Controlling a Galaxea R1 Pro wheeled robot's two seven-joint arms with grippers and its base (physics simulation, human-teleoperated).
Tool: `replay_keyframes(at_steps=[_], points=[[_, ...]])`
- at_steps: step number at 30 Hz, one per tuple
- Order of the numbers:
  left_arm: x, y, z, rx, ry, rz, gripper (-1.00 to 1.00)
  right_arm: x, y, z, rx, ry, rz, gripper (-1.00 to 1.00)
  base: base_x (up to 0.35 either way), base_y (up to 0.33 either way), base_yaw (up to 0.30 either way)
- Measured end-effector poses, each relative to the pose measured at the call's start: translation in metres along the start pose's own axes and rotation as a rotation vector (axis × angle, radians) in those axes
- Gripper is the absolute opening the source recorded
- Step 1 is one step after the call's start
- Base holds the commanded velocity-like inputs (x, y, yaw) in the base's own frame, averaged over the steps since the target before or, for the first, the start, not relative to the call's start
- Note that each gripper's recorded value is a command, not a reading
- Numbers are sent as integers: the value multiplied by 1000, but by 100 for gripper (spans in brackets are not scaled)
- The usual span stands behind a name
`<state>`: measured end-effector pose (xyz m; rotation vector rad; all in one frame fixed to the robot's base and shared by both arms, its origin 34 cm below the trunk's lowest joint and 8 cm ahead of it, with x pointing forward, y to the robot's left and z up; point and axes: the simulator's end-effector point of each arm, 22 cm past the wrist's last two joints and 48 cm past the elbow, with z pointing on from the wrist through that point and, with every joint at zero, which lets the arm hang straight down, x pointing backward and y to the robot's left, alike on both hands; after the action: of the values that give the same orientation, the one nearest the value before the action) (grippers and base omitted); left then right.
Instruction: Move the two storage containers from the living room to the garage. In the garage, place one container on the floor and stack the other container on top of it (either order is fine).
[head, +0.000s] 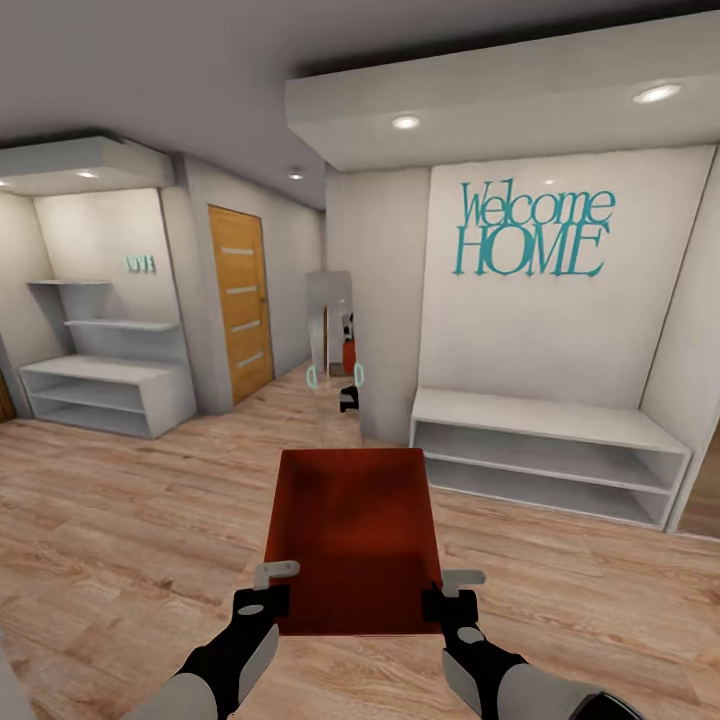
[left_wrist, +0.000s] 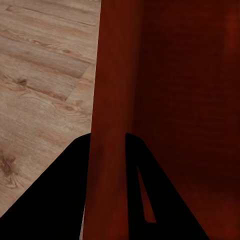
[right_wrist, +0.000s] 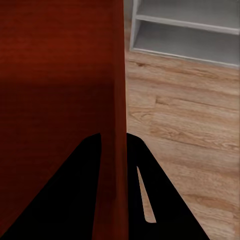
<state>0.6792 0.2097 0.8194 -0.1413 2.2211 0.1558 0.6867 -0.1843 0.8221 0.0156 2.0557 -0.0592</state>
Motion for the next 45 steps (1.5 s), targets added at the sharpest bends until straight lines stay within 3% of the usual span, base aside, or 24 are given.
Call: replay_keyframes(at_steps=[22,45], points=[[0,0,0,0,0,0,-100,0,0,0,-1,0,0,-100,323,0,193],[0,0,0,0,0,0,-100,0,0,0,0,0,0,-100,323,0,8]])
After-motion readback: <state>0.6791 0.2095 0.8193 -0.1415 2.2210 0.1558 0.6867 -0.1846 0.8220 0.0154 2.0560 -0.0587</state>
